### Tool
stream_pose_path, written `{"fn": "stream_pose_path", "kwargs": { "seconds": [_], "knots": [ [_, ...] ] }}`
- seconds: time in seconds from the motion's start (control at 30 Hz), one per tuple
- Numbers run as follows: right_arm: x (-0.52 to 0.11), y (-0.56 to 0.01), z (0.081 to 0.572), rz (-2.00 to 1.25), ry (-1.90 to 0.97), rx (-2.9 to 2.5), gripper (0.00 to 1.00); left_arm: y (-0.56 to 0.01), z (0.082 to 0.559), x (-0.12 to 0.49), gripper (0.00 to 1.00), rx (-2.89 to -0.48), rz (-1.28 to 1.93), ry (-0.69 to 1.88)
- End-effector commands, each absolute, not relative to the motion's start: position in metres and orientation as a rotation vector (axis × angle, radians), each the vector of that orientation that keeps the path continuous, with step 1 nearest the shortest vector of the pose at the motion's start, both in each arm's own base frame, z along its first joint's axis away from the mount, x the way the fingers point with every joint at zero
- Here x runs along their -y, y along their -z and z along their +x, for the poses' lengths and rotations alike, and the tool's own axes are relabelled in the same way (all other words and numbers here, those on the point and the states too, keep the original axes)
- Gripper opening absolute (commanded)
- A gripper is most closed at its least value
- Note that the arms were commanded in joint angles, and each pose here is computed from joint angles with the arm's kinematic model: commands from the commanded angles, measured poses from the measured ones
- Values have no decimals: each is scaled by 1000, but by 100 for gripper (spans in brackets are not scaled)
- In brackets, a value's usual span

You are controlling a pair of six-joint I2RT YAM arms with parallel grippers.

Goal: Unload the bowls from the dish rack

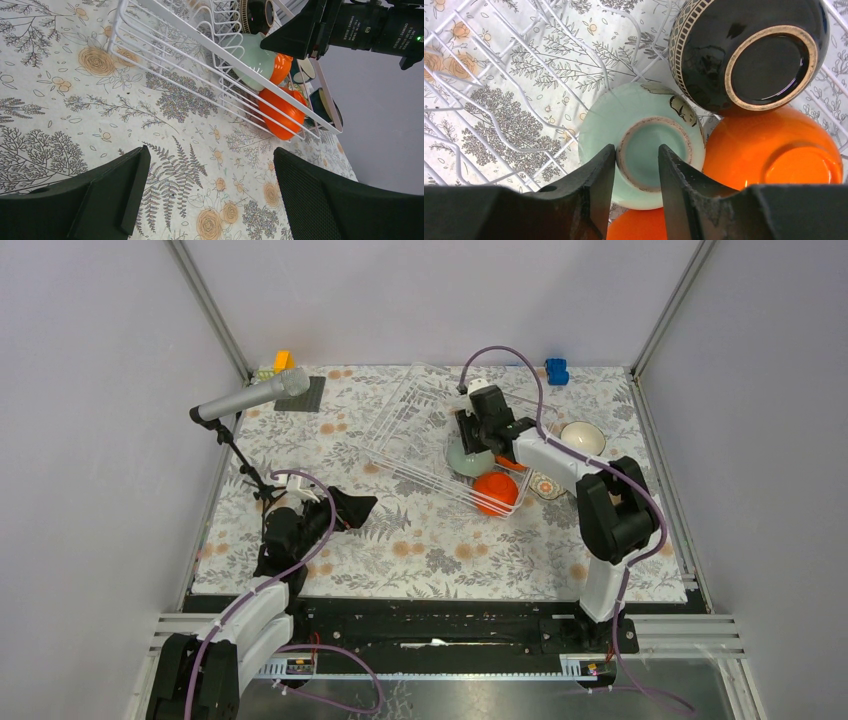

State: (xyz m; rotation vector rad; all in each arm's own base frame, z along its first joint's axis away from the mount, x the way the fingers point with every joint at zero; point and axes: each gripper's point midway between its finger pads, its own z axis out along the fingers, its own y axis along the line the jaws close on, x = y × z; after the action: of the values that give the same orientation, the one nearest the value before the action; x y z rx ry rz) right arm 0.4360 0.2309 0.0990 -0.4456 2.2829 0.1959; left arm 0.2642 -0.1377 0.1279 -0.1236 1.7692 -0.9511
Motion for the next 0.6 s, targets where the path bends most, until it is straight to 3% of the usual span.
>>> {"fn": "stream_pose_path", "kwargs": {
  "seconds": [0.0, 0.57],
  "knots": [
    [-197, -112, 442, -296, -130, -2339, 42, -137, 265, 139, 99, -1728, -98, 958],
    [-132, -91, 470, 198, -407, -2471, 24, -137, 265, 139, 99, -1731, -100, 959]
  ]
}}
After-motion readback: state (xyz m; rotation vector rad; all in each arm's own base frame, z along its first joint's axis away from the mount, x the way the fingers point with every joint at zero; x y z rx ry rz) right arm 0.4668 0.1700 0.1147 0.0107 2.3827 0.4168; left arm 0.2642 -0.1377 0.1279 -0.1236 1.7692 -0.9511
